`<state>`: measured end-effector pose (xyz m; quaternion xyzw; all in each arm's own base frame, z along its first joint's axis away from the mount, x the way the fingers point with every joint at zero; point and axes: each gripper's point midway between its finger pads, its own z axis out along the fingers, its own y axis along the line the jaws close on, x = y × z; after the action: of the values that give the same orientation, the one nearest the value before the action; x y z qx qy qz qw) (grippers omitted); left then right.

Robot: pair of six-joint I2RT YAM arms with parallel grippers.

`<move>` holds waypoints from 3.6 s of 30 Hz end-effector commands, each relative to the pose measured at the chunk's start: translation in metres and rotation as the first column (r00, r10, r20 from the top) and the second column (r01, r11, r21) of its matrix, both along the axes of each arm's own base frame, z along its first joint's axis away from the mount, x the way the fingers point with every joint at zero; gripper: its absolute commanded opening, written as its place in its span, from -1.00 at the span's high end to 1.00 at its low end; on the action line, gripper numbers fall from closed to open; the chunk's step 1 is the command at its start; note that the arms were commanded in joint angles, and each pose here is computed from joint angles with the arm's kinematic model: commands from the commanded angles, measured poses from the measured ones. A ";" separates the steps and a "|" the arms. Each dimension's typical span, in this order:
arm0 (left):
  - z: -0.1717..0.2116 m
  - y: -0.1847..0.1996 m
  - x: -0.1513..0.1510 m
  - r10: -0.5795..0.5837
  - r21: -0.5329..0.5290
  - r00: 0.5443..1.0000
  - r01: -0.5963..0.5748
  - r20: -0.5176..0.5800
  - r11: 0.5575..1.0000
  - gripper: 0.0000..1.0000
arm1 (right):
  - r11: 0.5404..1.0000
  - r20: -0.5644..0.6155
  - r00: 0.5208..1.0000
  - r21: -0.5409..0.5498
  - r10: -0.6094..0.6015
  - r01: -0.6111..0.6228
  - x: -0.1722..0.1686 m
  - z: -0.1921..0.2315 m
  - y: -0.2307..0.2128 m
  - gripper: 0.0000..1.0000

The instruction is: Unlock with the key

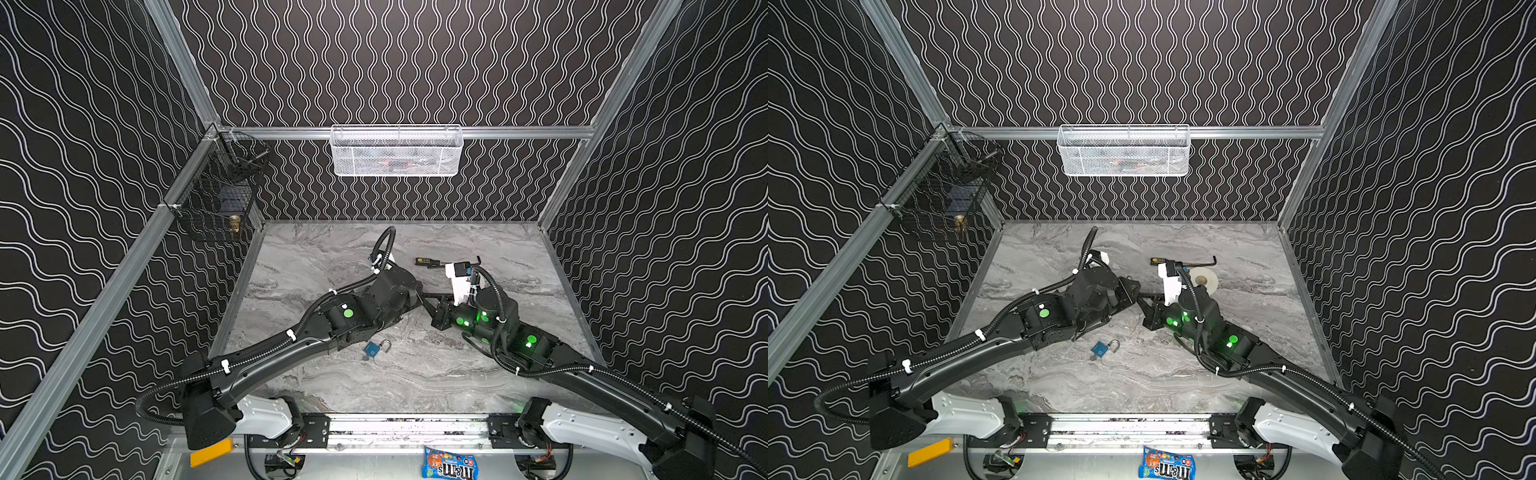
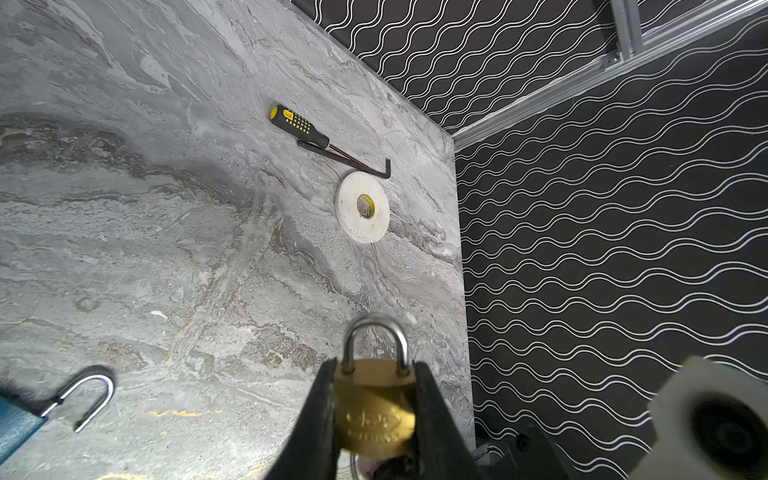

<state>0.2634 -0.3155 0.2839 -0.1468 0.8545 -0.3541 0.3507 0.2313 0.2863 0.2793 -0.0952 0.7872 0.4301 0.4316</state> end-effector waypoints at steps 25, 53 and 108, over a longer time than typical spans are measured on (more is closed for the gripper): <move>0.026 -0.028 -0.026 -0.177 -0.268 0.984 0.173 0.009 0.948 1.00 | 0.860 -0.116 0.968 0.490 0.222 -0.138 -0.009 0.035 -0.006 1.00; -0.003 0.025 -0.003 -0.238 0.244 0.935 0.174 0.265 0.954 1.00 | 0.998 -0.105 0.994 0.064 0.012 -0.005 -0.011 0.008 -0.049 -0.18; -0.036 0.023 -0.040 -0.631 0.593 0.515 0.263 0.580 0.761 1.00 | 0.833 -0.216 0.976 -0.532 0.040 -0.152 0.012 -0.042 -0.016 -0.52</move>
<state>0.2207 -0.2881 0.2296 0.3323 0.7132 -0.2554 0.5619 0.2490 0.2774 0.2427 -0.2017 0.9056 0.2301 0.2937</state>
